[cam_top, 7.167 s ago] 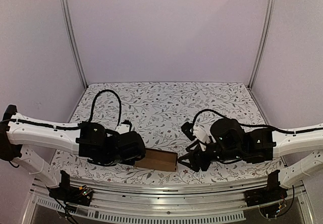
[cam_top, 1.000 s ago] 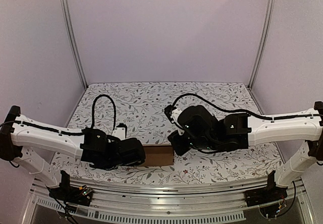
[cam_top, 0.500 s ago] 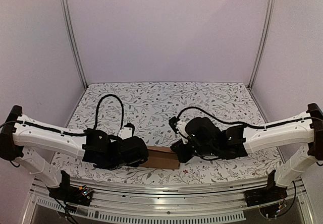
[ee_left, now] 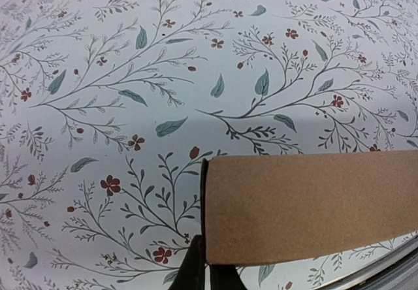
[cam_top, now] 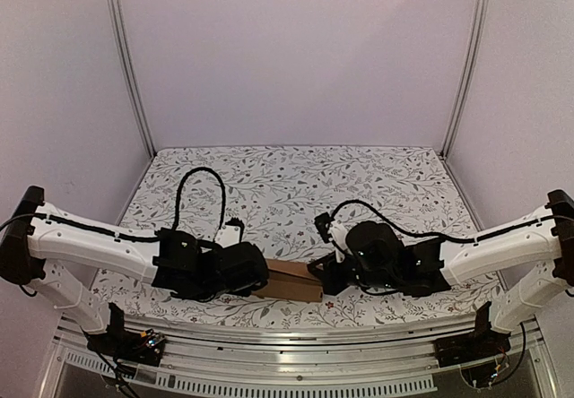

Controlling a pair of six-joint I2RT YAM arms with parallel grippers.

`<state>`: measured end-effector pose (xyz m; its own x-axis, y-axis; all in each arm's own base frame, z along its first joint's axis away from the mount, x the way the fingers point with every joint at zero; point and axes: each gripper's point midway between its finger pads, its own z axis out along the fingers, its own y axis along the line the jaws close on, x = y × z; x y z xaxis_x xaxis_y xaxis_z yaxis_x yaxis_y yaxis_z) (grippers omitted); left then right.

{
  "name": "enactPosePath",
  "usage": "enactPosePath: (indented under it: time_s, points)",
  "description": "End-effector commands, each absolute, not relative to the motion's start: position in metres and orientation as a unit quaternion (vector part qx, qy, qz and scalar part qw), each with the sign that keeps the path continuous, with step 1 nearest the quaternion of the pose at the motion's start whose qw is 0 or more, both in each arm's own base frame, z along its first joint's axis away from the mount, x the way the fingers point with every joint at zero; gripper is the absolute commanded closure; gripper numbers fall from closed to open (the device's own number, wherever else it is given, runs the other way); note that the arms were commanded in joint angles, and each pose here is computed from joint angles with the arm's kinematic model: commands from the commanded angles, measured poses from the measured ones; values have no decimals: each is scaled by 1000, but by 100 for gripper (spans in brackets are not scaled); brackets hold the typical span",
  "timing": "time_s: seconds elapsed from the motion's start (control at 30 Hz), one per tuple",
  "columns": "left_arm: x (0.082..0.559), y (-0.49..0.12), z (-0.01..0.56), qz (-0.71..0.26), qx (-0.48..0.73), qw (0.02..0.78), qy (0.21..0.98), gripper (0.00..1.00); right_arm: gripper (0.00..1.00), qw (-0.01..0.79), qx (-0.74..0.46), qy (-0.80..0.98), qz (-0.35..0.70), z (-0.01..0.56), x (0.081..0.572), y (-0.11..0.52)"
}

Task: Fold the paper box

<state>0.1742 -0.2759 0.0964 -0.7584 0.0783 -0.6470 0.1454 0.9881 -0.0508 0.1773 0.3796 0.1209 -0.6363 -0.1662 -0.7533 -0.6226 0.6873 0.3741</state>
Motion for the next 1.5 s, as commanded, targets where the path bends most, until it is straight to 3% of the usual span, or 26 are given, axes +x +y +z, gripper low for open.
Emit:
enactPosePath:
  time_s: [0.0, 0.17, 0.43, 0.67, 0.9, 0.97, 1.1, 1.3, 1.47]
  points:
    - [158, -266, 72, -30, 84, 287, 954, 87, 100, 377, -258, 835, 307, 148, 180, 386]
    - [155, -255, 84, -41, 83, 293, 952, 62, 100, 400, -281, 818, 303, 174, 187, 400]
    - [150, -245, 100, -72, 99, 301, 946, 38, 100, 416, -313, 792, 320, 208, 194, 436]
    - [151, -245, 115, -102, 104, 317, 937, 30, 100, 393, -327, 790, 338, 201, 194, 467]
    - [153, -235, 132, -117, 102, 337, 929, 29, 100, 377, -330, 793, 346, 193, 196, 480]
    - [155, -228, 139, -116, 98, 349, 925, 32, 100, 370, -334, 792, 351, 191, 194, 485]
    - [167, -224, 151, -139, 90, 361, 918, 52, 100, 355, -339, 795, 355, 177, 192, 492]
    - [188, -228, 156, -188, 84, 357, 911, 100, 100, 305, -345, 803, 379, 137, 177, 499]
    - [202, -247, 165, -235, 98, 365, 895, 100, 100, 277, -332, 824, 367, 91, 171, 489]
